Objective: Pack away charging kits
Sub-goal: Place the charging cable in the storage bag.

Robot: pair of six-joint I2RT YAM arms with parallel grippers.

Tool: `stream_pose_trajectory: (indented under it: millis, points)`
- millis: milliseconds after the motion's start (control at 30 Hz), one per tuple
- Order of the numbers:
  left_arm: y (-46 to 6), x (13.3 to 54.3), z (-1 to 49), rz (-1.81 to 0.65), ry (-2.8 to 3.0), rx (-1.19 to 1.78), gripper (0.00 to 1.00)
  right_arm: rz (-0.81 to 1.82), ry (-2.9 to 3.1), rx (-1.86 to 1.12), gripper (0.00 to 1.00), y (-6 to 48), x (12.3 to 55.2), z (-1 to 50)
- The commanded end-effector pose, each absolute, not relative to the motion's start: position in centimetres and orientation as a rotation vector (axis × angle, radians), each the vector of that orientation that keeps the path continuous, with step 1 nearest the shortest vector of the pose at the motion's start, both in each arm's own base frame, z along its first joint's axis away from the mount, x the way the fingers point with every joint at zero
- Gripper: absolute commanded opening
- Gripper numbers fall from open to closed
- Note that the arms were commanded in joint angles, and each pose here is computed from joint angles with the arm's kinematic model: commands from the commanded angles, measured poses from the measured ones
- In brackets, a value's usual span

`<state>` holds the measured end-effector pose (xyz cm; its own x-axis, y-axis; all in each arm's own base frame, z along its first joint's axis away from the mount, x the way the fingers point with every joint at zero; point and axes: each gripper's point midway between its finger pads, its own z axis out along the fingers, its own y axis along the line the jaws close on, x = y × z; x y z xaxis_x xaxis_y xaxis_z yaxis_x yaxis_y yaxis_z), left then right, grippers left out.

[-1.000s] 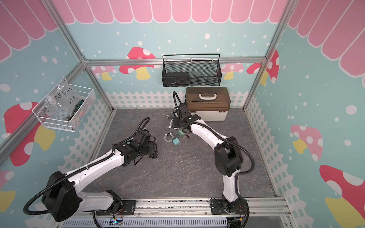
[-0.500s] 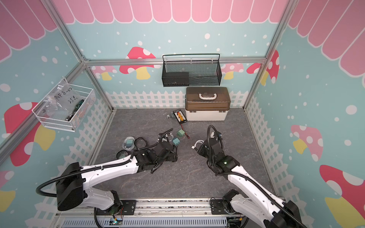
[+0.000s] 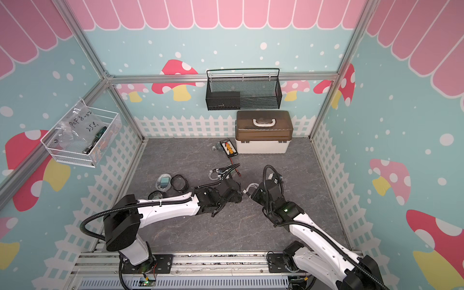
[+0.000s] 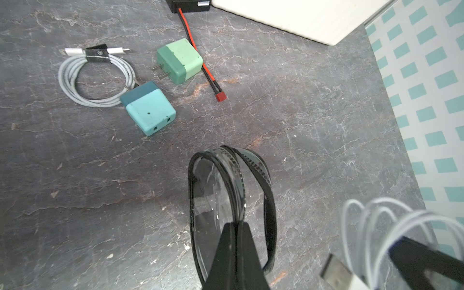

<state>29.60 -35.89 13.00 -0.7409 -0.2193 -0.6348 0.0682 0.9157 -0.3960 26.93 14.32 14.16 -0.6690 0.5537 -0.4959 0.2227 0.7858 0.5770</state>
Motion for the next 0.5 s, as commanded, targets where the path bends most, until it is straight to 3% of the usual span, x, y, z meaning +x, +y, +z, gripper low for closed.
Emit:
stream_pose_trajectory:
  millis: [0,467]
  points:
    - [-36.6,30.3,14.6,-0.555,2.296,-0.168,0.0,0.662,2.292,0.64,0.0,15.1,27.7,13.9]
    - [-37.2,30.5,13.4,-0.534,2.326,-0.148,0.0,0.53,2.371,0.658,0.0,15.7,29.8,10.1]
